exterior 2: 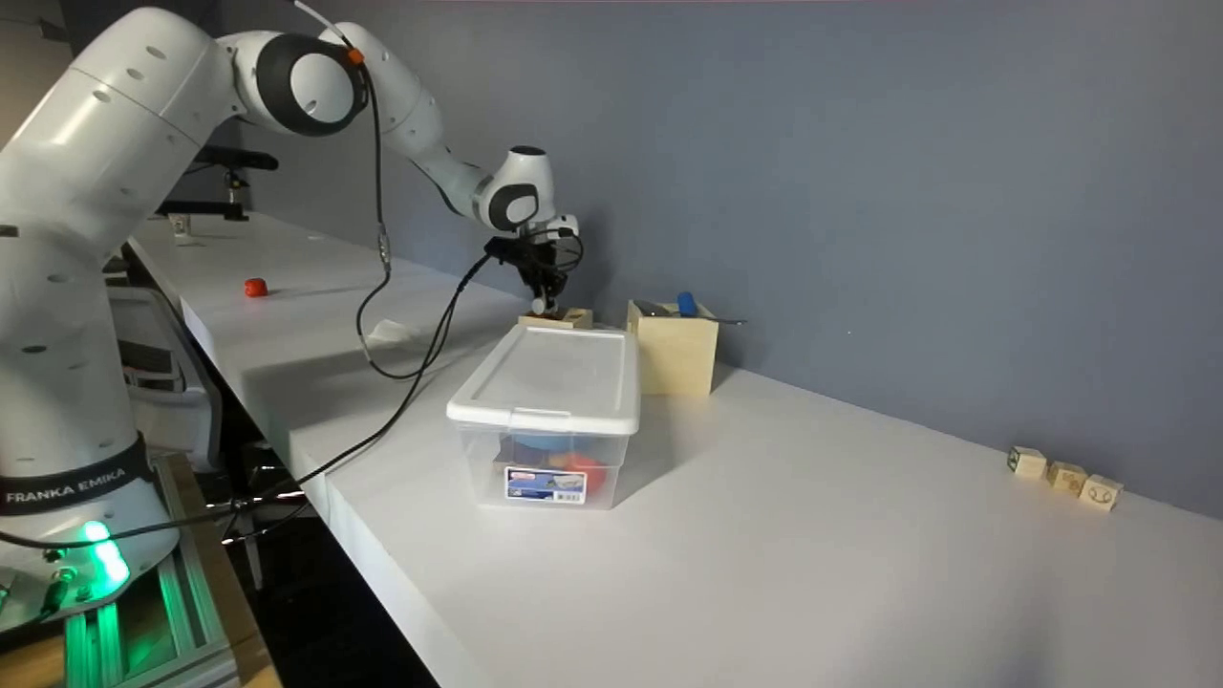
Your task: Place three cotton balls into the small crate
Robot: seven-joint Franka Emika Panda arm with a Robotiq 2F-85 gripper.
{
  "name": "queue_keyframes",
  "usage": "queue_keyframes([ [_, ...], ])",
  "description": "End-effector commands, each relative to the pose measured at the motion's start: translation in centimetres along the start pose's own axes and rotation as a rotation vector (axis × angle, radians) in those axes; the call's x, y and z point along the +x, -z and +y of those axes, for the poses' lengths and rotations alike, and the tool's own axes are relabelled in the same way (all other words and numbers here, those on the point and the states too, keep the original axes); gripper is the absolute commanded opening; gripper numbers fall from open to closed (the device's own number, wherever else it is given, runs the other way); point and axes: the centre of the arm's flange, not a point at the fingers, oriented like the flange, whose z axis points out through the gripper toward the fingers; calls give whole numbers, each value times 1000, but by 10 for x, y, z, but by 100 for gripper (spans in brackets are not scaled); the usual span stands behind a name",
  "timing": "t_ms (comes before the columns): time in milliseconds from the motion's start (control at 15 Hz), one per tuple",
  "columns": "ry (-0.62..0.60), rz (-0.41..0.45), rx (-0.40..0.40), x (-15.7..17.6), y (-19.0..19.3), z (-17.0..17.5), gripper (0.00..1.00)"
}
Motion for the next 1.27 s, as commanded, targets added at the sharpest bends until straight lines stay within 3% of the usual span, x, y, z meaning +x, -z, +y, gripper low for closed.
queue_keyframes([
  [0, 40, 16, 28, 8, 1, 11, 65],
  [333, 53, 53, 8, 14, 33, 16, 99],
  [533, 35, 24, -10, 10, 71, 3, 100],
  [733, 40, -90, -92, -10, 121, 2, 100],
  [867, 100, -137, -140, -29, 162, 12, 100],
  [1067, 251, -186, -127, -49, 216, 23, 100],
  [1133, 162, -159, -116, -17, 182, 17, 100],
  [1200, 196, -167, -118, -24, 199, 19, 100],
])
